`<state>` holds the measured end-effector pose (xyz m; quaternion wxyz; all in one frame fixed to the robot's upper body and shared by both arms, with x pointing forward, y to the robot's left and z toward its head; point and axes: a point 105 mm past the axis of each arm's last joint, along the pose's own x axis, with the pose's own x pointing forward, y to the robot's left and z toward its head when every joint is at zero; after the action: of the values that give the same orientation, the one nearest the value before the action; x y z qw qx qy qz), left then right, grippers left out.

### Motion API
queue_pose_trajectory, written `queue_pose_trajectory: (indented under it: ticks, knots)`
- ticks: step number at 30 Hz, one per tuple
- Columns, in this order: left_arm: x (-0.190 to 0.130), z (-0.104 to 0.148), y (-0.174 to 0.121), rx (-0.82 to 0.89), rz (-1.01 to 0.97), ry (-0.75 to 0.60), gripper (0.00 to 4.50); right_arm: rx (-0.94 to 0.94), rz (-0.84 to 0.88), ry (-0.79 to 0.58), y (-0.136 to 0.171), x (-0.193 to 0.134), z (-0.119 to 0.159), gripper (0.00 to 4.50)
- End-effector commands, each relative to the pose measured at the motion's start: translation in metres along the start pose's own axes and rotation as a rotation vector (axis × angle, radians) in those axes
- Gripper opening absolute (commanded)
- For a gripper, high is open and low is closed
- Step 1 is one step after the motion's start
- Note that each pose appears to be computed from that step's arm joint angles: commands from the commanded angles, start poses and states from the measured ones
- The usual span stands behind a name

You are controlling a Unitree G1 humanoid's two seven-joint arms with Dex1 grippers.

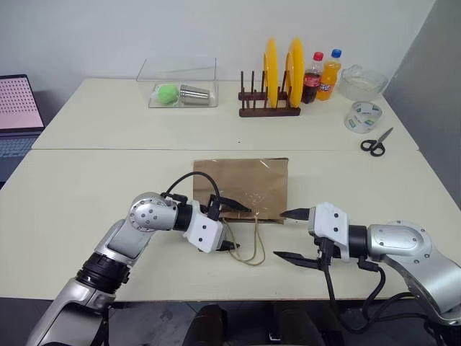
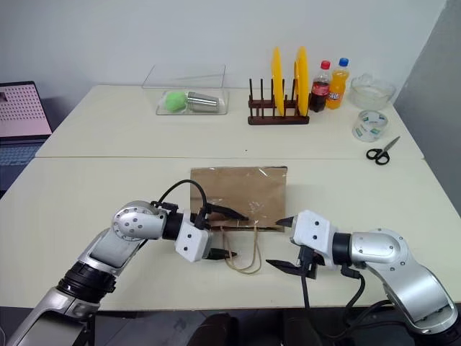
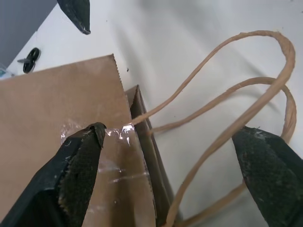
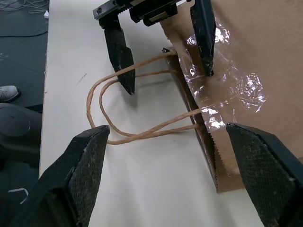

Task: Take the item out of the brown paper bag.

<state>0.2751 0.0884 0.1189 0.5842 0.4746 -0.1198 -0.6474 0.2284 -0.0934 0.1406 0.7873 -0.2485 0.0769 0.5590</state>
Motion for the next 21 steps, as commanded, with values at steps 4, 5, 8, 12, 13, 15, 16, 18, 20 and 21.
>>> queue_pose_trajectory:
  ticks: [4, 5, 8, 12, 13, 15, 16, 18, 20, 21]
  knots:
    - [0.006, 0.01, 0.005, 0.022, 0.007, -0.046, 2.25, -0.043, -0.016, -0.031, -0.001, -0.005, 0.012, 4.19]
    - [0.006, 0.011, 0.005, 0.016, 0.009, -0.049, 1.96, -0.048, -0.014, -0.032, -0.001, -0.005, 0.012, 4.19]
    - [0.006, 0.012, 0.004, -0.001, 0.009, -0.058, 0.96, -0.077, 0.007, -0.028, 0.002, -0.006, 0.012, 4.19]
    - [0.003, 0.016, 0.011, -0.063, 0.047, -0.08, 0.04, -0.168, 0.073, 0.037, 0.011, -0.008, 0.0, 4.19]
    - [0.003, 0.017, 0.013, -0.078, 0.057, -0.086, 0.04, -0.189, 0.089, 0.052, 0.013, -0.009, -0.004, 4.19]
    - [0.001, 0.019, 0.017, -0.104, 0.072, -0.091, 0.04, -0.213, 0.125, 0.059, 0.019, -0.009, -0.008, 4.19]
    - [0.0, 0.02, 0.019, -0.106, 0.075, -0.09, 0.04, -0.223, 0.149, 0.045, 0.024, -0.007, -0.008, 4.19]
    - [-0.001, 0.021, 0.019, -0.107, 0.073, -0.088, 0.04, -0.246, 0.193, 0.016, 0.032, -0.003, -0.005, 4.19]
    - [-0.001, 0.021, 0.018, -0.113, 0.068, -0.088, 0.04, -0.28, 0.221, 0.006, 0.037, 0.002, -0.005, 4.19]
    - [-0.001, 0.021, 0.017, -0.119, 0.064, -0.088, 0.04, -0.292, 0.237, -0.009, 0.039, 0.007, -0.005, 4.19]
